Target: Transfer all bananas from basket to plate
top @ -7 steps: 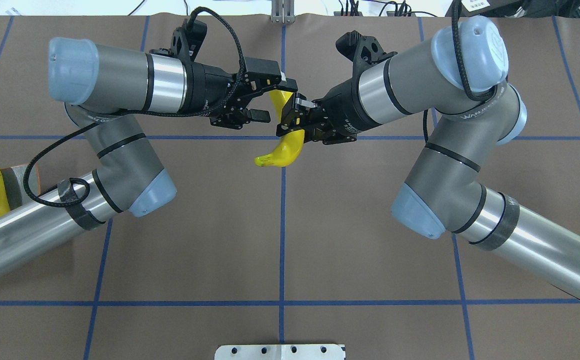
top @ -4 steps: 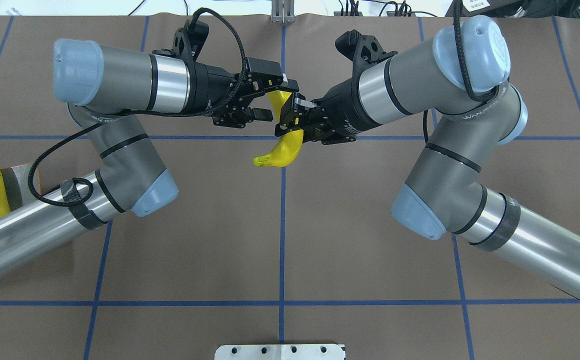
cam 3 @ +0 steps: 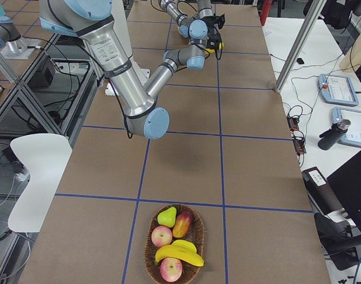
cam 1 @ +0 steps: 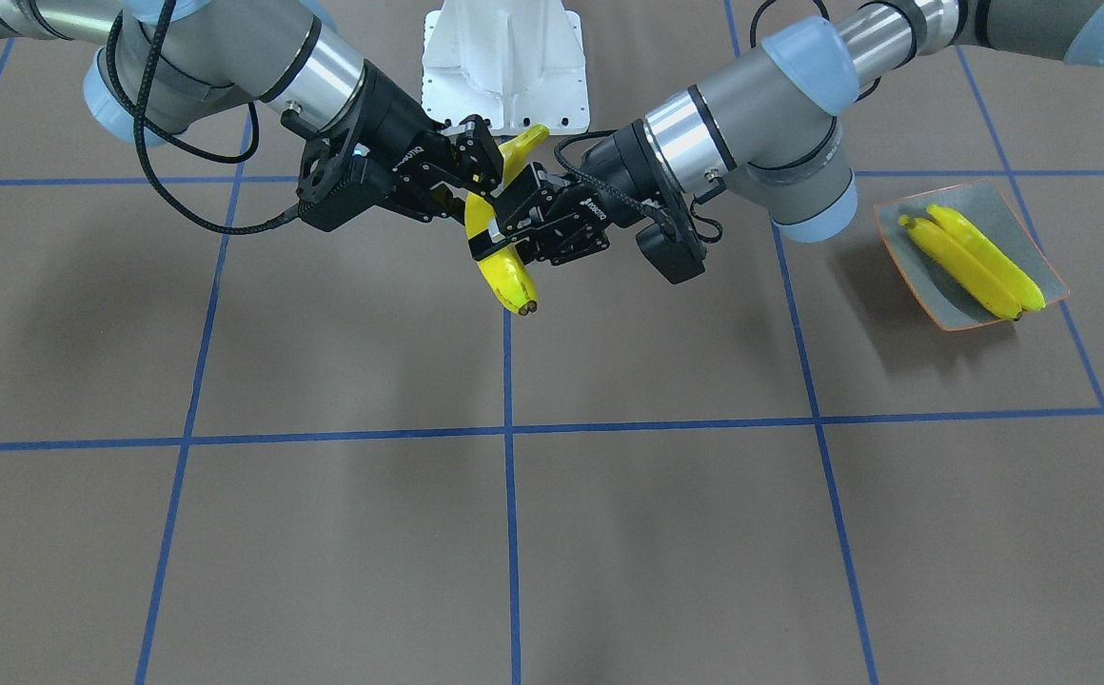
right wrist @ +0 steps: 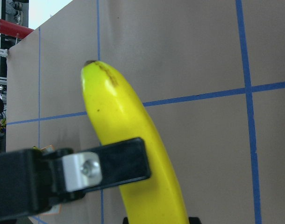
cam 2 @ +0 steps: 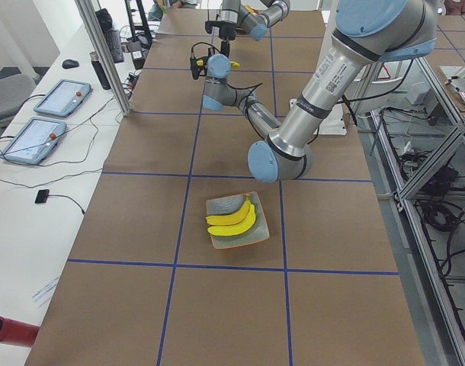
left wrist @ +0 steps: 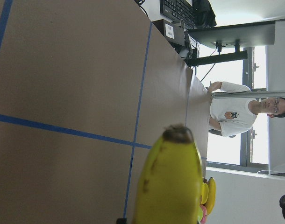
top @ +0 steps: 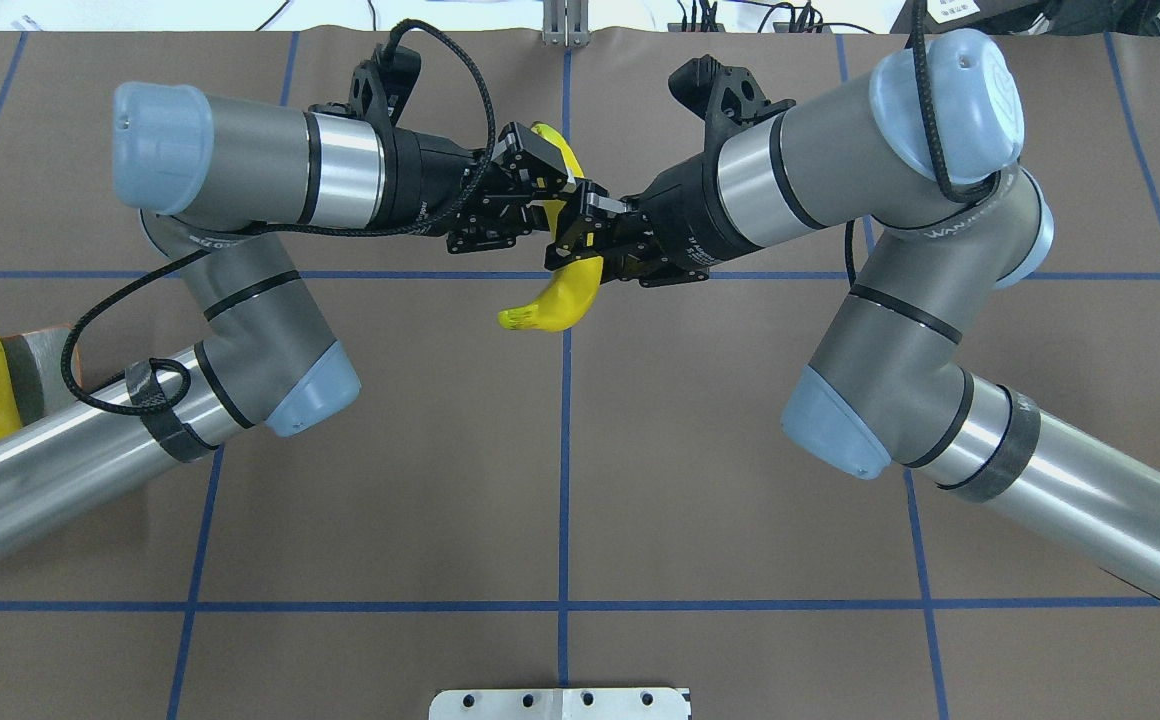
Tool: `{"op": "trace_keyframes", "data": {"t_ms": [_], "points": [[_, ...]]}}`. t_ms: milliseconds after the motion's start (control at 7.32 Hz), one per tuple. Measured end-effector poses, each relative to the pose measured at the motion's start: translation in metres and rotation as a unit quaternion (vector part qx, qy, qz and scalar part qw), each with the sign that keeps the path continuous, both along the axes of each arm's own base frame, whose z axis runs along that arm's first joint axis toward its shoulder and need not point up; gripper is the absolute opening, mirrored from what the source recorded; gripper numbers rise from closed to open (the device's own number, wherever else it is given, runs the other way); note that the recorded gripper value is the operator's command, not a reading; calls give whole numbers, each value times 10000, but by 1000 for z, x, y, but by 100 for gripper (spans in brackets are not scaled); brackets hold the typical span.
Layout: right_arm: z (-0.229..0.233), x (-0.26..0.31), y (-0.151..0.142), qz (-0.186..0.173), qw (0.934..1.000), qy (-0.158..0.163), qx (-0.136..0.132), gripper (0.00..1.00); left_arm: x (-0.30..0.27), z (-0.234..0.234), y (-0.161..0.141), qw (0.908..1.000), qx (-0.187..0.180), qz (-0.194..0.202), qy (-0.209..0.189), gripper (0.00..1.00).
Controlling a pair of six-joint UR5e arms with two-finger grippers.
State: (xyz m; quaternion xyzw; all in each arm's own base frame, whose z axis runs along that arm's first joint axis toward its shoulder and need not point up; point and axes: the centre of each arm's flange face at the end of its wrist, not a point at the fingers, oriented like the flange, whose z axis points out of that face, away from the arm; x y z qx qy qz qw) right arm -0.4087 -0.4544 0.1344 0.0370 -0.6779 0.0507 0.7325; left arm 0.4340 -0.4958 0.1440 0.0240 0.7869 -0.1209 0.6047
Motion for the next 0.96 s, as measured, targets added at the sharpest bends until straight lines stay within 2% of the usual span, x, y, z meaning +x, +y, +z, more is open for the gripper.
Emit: {"op": "trace_keyframes", "data": {"t_ms": [546,820,956], "points": [[5,20,0,107,9993,-288,229,100,-1,13,2,9999,-90,29,-73,0],[31,51,-14,368,9987,-264,232,100,-25,66,9,9989,-254,94,-380,0],[49,65,-23,510,9984,-171,186,100,-55,100,2,9973,-383,141,-613,0]]}}
